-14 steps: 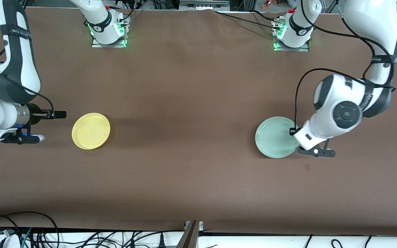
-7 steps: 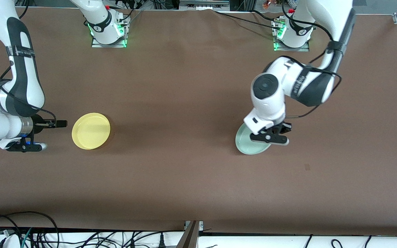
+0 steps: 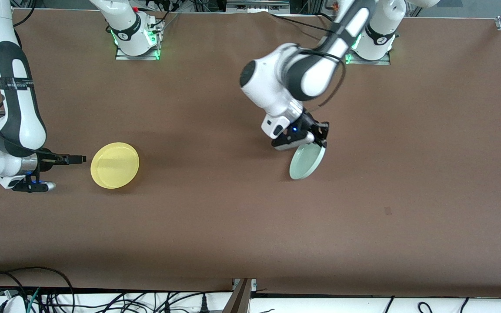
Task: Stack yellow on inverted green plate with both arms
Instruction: 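Lift the green plate with the left gripper while the right gripper grips yellow, then carry the green plate toward mid-table with the left gripper, flipping it over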
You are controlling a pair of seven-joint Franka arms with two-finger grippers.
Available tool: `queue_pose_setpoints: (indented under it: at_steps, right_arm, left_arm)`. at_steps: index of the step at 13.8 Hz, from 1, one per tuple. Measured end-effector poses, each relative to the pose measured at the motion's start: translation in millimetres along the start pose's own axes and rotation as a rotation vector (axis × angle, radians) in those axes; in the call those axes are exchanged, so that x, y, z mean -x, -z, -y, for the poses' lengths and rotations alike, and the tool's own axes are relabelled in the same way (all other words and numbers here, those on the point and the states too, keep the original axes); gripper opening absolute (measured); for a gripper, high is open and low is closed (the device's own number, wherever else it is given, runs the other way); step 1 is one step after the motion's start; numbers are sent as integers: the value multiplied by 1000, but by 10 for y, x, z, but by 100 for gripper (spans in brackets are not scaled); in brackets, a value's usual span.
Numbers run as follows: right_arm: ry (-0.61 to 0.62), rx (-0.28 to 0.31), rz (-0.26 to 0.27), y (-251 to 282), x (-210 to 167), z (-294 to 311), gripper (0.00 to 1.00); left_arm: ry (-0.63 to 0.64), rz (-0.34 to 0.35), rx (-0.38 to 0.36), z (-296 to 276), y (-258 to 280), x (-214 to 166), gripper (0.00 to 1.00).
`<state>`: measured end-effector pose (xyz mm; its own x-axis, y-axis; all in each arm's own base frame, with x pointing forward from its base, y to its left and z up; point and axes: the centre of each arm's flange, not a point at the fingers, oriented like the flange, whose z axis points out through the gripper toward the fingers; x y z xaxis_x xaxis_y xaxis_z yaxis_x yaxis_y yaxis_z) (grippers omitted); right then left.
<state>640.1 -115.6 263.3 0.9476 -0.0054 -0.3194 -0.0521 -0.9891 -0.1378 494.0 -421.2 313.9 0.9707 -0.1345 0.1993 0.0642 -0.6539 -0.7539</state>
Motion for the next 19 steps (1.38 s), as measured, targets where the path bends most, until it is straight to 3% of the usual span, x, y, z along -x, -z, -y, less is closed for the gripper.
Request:
queue_pose_setpoints:
  at_steps: [2, 4, 7, 10, 13, 19]
  right_arm:
    - [9, -3, -10, -115, -31, -15, 100]
    - [21, -12, -19, -258, -34, -30, 100]
    - [50, -26, -27, -474, -3, -72, 100]
    - [71, -54, -27, -605, 42, -127, 100]
    - [90, -52, -31, -684, 60, -141, 100]
    - [103, -51, -36, -832, 114, -217, 98]
  left_arm:
    - [4, -52, -67, -307, 143, 124, 3]
    - [-12, -93, -80, -599, 268, 262, 3]
    - [-60, -274, -196, -1081, 493, 689, 3]
    - [-78, -388, -323, -1530, 461, 1162, 3]
    - [-65, -418, -368, -1608, 400, 1204, 3]
    - [-65, -440, -379, -1670, 491, 1352, 3]
